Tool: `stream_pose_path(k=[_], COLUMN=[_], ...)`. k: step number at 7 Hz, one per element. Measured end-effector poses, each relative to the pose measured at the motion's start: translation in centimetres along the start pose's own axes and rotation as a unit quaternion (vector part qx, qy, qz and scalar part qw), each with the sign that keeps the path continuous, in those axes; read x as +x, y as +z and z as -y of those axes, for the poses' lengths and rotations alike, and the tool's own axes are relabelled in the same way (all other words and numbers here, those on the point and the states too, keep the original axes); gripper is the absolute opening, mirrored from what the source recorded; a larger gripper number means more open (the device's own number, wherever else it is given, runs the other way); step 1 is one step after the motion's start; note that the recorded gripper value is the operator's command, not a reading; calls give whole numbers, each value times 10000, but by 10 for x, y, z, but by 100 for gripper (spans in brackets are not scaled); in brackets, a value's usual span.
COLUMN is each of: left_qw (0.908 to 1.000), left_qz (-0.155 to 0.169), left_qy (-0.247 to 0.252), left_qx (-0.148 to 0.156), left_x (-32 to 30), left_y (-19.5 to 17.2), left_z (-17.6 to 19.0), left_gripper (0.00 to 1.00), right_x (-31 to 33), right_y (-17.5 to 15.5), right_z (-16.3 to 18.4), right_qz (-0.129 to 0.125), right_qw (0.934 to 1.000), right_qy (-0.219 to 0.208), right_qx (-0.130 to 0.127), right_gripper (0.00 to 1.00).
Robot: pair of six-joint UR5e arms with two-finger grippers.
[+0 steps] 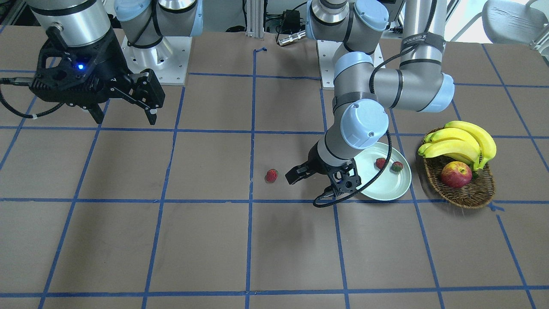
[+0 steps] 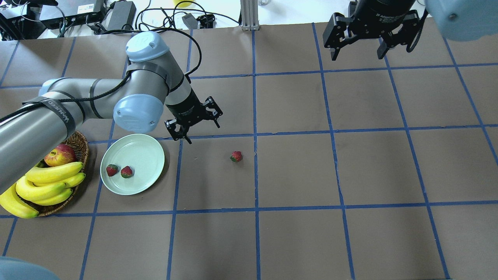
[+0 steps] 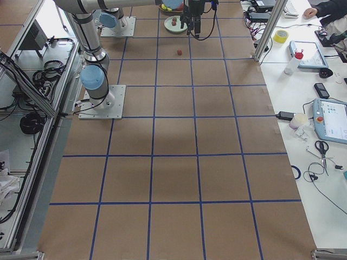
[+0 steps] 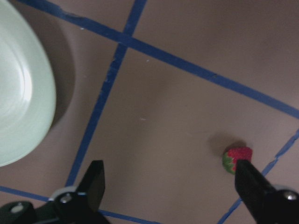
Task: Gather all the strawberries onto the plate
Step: 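Reach the left gripper to the last strawberry and grasp it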
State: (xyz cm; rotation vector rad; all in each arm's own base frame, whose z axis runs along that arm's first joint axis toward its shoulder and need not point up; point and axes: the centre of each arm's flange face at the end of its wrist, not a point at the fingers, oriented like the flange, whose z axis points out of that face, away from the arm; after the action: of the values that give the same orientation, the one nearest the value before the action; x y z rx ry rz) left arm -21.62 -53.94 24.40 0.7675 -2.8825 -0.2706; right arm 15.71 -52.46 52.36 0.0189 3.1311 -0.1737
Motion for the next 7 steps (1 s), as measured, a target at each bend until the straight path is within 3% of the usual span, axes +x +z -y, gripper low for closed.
stream_pose_path(k=[3,4,5,7], left_qw=[9979,9974,9973,9972], left_qz=[-23,52,107,155], left_qy=[-648,-697,-693,-683], left_qx=[-89,-161,-207,-259], left_x=[29,34,36,36], left_y=[54,70,81,86], left_z=[-12,-19,-25,-32], left_gripper=[100,97,84,0], right_x=[0,0,0,0], right_y=[0,0,0,0], right_z=[0,0,0,0], right_qz=[0,0,0,-1], right_qw=[10000,10000,10000,10000], right_qy=[0,0,0,0], right_qx=[1,1,0,1], right_gripper=[100,100,100,100])
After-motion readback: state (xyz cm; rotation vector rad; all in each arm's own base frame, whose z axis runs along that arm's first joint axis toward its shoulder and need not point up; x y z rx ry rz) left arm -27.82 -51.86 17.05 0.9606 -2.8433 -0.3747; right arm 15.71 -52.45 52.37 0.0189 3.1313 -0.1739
